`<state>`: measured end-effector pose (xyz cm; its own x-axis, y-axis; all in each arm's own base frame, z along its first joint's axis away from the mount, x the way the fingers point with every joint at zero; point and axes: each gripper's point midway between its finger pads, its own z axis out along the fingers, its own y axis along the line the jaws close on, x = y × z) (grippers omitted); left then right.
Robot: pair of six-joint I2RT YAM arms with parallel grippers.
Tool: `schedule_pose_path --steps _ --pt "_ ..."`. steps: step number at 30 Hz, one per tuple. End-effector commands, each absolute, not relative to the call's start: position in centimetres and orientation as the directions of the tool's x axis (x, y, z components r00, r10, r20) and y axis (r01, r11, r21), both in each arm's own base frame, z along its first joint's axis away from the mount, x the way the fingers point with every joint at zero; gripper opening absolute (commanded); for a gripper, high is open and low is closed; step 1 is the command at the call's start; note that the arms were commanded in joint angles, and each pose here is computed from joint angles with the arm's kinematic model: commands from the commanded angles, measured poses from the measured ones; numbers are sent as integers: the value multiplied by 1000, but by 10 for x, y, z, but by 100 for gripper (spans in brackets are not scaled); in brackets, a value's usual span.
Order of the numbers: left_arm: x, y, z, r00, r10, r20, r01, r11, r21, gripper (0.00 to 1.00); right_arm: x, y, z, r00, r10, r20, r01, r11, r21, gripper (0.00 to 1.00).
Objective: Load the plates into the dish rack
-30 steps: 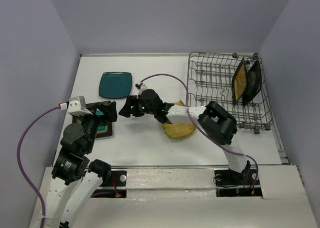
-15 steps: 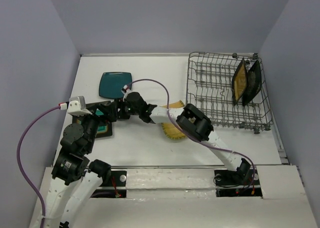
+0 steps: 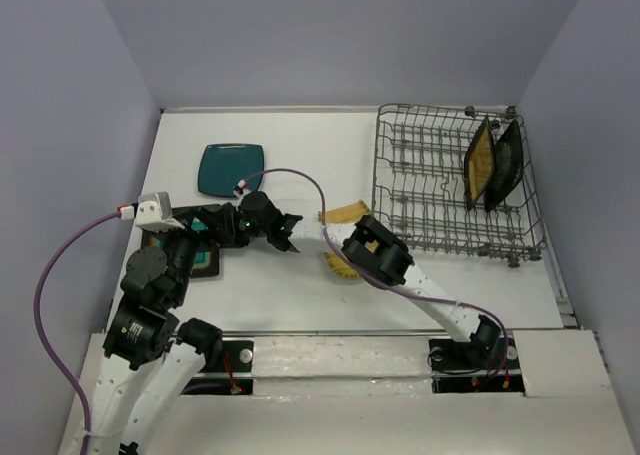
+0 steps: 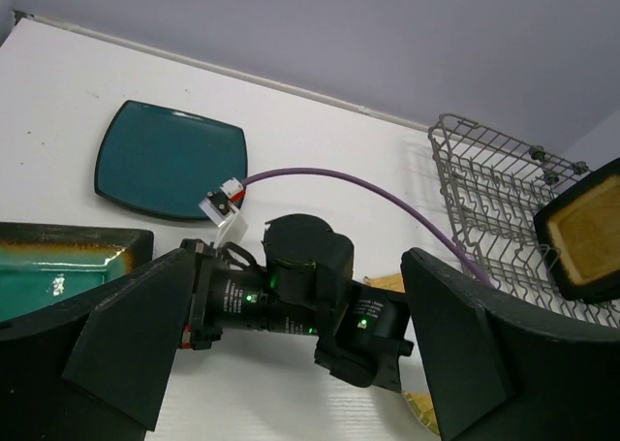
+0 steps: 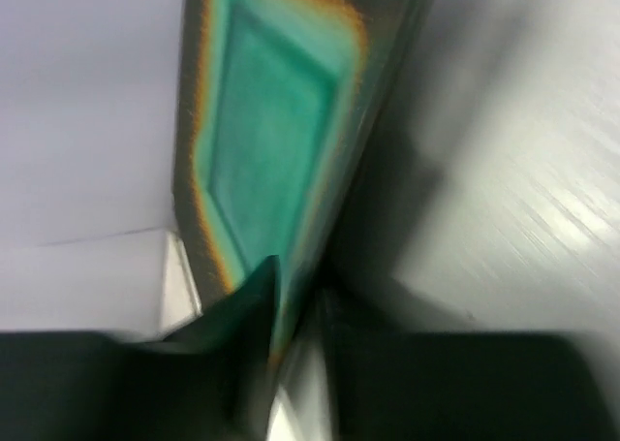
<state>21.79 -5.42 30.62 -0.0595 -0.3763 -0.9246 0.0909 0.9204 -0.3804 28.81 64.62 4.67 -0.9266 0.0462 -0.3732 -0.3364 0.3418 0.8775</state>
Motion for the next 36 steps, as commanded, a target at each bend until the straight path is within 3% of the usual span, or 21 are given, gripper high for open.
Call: schedule_pose_path --steps 1,5,9,14,16,18,25,29,36 --pt "217 -53 323 -6 -401 -916 109 910 -400 99 267 645 29 -954 38 -296 -259 388 884 9" --pt "217 -53 323 -6 -402 -916 113 910 -400 99 269 624 21 -942 87 -324 -256 437 862 7" --pt "216 -54 324 -3 -403 -915 117 909 -401 99 267 599 57 -897 111 -427 -341 441 830 7" --pt "216 -54 324 -2 -404 -915 119 908 -401 99 265 552 57 -863 118 -491 -362 533 765 7" --pt "215 -54 324 -3 -404 -915 120 908 -401 99 260 530 42 -874 114 -473 -331 573 750 11" --pt "215 -54 324 -3 -404 -915 120 908 -401 99 264 511 26 -887 130 -443 -283 606 743 24" --pt "216 -54 324 -3 -403 -915 117 909 -401 99 252 502 8 -928 135 -346 -216 561 799 46" --pt "215 -53 324 -2 -403 -915 116 909 -401 99 246 510 5 -945 123 -304 -198 524 828 49" --pt "214 -52 326 5 -406 -914 117 908 -403 99 244 516 -1 -958 120 -259 -167 502 849 37"
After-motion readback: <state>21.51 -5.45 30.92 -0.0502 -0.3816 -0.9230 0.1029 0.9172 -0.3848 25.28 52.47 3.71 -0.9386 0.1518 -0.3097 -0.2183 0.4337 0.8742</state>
